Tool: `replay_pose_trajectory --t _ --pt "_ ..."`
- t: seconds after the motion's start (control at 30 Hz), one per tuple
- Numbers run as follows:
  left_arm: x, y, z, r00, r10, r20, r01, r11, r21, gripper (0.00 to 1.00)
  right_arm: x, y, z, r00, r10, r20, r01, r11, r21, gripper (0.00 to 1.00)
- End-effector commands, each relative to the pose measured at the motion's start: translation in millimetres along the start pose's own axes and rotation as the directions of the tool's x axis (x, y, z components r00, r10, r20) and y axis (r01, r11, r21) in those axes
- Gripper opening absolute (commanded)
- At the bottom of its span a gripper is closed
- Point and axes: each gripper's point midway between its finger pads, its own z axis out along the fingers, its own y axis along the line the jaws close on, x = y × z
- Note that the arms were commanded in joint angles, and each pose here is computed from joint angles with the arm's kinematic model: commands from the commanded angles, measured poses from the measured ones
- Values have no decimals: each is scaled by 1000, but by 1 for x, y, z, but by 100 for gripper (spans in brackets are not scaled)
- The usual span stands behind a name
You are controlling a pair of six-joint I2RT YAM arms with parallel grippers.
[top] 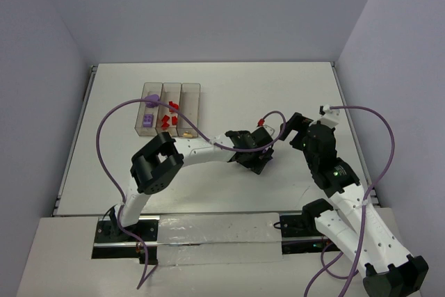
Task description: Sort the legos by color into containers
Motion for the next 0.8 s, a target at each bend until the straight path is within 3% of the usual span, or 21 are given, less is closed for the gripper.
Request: replay_pose_trajectory --t 0.0,0.23,0.47,0.6,0.77 --pt "-23 -8 3 997 -22 69 22 1000 2 93 -15 4 -4 999 5 44 -5 1000 -10 100" --pt "-21 -2 6 997 -30 73 32 999 -31 77 -13 3 -4 999 2 40 -2 1000 -8 100" --pt "-26 8 -3 994 -37 101 44 996 -73 42 -12 4 -4 999 5 37 -4 1000 -14 100" --pt "-33 24 -13 990 -70 120 82 992 -96 36 -13 5 -4 999 3 38 -2 1000 -17 100" --pt "-57 69 -49 965 -170 201 194 975 -105 35 -14 5 -5 999 3 42 -2 1000 -20 100"
